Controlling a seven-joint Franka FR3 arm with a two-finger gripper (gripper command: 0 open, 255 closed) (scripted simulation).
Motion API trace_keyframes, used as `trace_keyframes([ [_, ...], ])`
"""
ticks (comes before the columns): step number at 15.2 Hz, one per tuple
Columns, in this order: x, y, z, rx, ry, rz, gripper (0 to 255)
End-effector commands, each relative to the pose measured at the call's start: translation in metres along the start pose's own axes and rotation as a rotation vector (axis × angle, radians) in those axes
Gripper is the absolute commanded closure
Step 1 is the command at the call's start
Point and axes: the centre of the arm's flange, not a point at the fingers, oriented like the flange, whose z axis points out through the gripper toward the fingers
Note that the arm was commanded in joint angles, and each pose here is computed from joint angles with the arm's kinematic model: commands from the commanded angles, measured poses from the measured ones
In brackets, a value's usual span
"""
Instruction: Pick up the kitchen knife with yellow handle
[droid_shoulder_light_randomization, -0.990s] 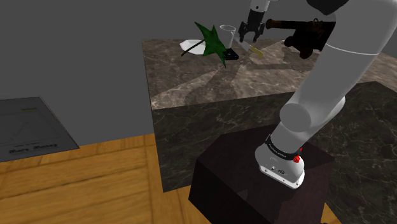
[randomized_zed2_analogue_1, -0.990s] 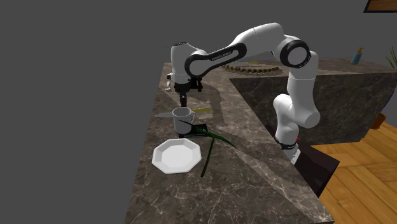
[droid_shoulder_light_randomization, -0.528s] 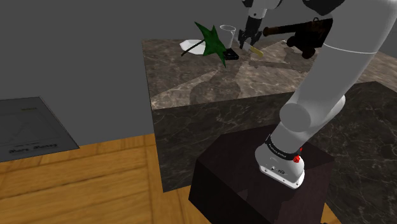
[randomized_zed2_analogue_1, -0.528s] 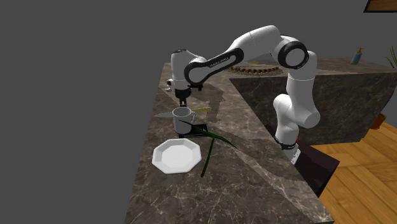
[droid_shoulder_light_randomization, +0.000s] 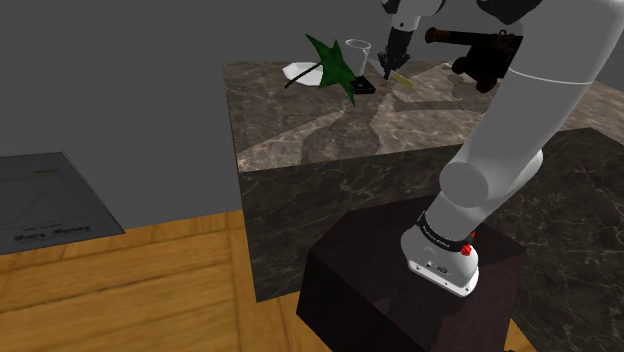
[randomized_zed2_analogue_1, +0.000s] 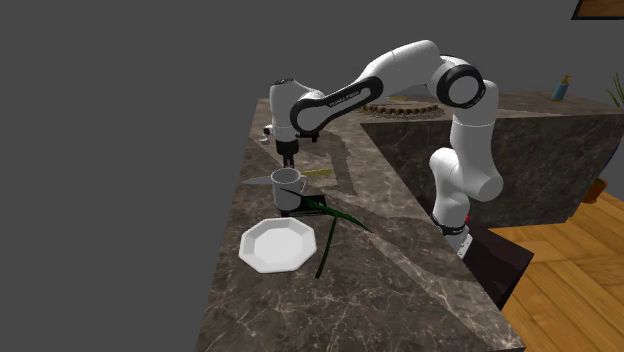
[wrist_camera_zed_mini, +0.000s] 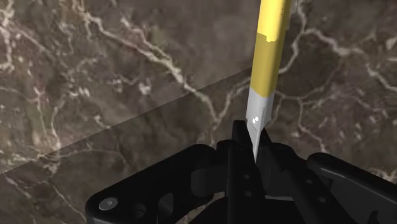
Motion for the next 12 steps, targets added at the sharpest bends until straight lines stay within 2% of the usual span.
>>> trace_keyframes([
  [1,0.001,0.000,-0.003,0.000,0.000,0.000,255],
  [12,0.000,0.000,-0.061,0.000,0.000,0.000,255],
])
